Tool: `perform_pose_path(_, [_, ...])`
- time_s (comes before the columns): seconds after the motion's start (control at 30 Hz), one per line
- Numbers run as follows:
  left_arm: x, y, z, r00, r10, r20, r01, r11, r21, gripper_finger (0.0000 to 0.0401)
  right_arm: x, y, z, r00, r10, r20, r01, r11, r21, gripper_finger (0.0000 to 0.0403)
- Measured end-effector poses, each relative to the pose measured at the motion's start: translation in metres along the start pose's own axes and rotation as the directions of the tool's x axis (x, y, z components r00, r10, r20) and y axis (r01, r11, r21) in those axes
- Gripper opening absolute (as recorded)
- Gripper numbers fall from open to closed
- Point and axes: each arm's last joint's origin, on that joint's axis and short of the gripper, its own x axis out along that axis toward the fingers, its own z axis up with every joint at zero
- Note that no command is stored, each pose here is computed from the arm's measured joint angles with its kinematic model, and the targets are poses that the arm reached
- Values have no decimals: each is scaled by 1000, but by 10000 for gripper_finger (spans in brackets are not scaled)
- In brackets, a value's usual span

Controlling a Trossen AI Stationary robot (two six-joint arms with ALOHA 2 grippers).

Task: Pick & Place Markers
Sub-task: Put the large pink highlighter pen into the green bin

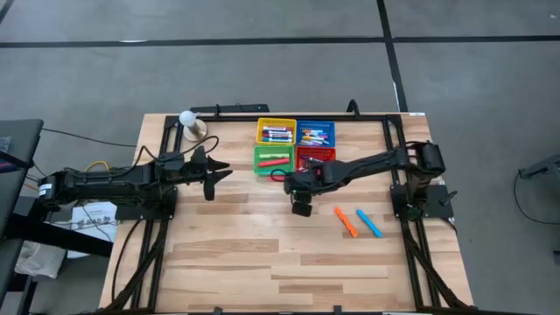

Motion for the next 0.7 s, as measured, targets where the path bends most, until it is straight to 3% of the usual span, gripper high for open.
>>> perform_pose_path(0.27, [0, 0, 0, 1000, 2, 1, -2, 1000, 0, 117, 23, -9, 7, 1000, 23, 18, -23, 1000, -9, 133])
perform_pose_path(0.7, [3, 0, -1, 1000, 4, -14, -4, 1000, 1, 117, 29, -31, 8, 998, 69, -3, -69, 997, -14, 133])
